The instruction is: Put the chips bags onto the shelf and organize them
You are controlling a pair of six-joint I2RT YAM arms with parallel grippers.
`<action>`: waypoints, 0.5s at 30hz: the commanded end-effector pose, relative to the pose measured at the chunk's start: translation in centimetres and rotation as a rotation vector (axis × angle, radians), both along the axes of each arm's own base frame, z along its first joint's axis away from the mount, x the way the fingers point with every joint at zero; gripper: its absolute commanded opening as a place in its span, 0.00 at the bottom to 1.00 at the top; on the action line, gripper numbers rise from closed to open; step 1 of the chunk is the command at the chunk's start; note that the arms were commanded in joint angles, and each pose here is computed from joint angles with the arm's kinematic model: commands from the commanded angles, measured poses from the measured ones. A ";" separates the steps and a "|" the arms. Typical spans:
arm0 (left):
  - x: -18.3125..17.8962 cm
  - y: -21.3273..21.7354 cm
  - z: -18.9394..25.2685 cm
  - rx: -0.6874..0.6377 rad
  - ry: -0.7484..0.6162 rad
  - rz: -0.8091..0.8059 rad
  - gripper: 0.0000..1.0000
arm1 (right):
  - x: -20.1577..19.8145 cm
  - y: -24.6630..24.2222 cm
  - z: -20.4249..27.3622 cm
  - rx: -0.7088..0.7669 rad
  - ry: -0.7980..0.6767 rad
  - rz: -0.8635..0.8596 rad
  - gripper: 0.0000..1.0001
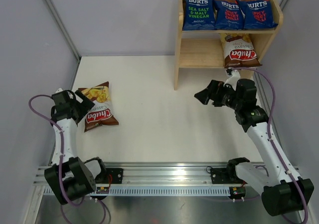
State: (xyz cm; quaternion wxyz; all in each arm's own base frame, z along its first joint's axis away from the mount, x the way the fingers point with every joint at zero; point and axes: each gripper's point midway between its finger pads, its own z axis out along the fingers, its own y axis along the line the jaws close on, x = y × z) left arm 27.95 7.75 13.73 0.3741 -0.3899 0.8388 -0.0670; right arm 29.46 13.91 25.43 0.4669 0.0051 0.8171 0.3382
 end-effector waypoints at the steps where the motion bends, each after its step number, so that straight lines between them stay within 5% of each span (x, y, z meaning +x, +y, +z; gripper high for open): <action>1: 2.5 1.6 0.8 -0.008 -0.068 -0.050 0.99 | -3.0 3.9 1.8 -0.019 -0.065 0.273 0.99; 6: 4.5 2.4 0.5 -0.038 -0.134 -0.081 0.99 | -5.6 7.1 2.8 0.043 -0.114 0.457 0.99; 10: 4.4 6.0 -0.8 0.077 -0.001 0.001 0.99 | -6.5 7.5 2.5 0.070 -0.116 0.502 1.00; 15: 7.4 6.1 -3.2 0.029 0.025 -0.119 0.99 | -8.0 8.3 3.3 0.118 -0.152 0.576 0.99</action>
